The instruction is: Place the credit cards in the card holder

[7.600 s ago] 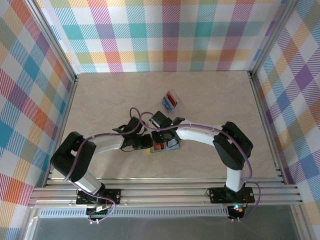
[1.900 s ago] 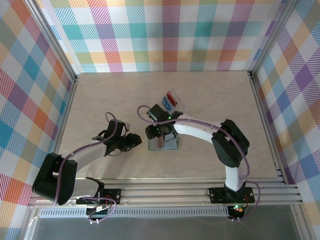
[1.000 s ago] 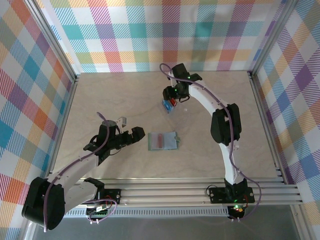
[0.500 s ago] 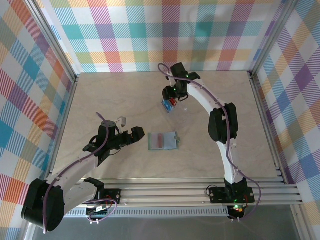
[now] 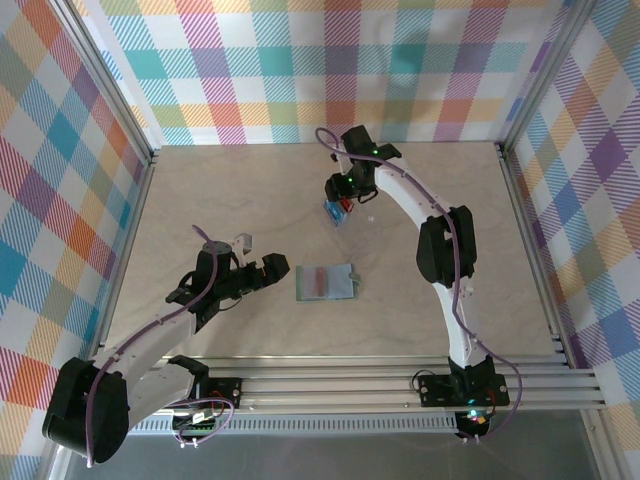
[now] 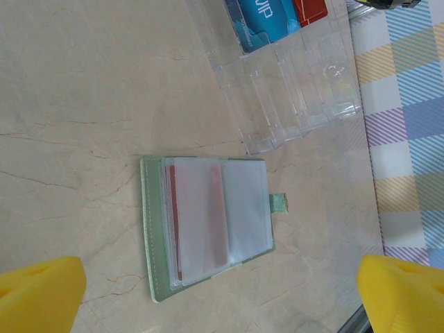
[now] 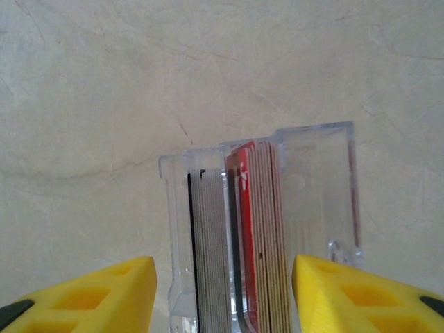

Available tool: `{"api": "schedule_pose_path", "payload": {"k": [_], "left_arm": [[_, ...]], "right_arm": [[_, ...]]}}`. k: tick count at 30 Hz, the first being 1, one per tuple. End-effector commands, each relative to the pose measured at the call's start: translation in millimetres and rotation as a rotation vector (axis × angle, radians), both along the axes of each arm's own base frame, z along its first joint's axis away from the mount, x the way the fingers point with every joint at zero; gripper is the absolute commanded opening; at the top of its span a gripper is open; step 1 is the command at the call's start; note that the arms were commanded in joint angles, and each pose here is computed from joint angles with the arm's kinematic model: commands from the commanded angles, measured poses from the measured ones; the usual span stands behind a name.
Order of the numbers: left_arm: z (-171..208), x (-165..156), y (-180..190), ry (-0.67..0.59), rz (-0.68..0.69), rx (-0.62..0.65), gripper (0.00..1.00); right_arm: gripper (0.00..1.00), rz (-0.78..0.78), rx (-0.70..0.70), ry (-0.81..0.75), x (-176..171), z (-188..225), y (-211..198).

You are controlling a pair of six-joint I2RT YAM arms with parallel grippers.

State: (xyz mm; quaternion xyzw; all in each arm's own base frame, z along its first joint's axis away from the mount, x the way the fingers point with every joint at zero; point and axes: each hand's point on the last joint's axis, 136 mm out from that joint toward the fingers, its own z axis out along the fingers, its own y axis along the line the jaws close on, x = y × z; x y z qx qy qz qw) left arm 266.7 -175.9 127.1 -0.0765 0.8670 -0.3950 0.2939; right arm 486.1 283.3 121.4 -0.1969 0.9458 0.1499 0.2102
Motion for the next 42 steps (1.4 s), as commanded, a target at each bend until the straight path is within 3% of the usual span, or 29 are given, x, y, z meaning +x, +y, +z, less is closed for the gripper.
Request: {"api": "schedule_pose_path", "payload": {"k": [1, 23, 42], "left_arm": [[5, 0, 0, -0.025, -0.001, 0.0, 1.0], [9, -1, 1, -0.034, 0.003, -0.002, 1.0], [12, -2, 1, -0.039, 0.003, -0.006, 1.0]], "right_arm": [[0.53, 0.05, 0.005, 0.038, -13, -1, 9], [0.53, 0.078, -0.004, 0.099, -14, -9, 14], [0.41, 0.06, 0.07, 0.07, -11, 23, 11]]}}
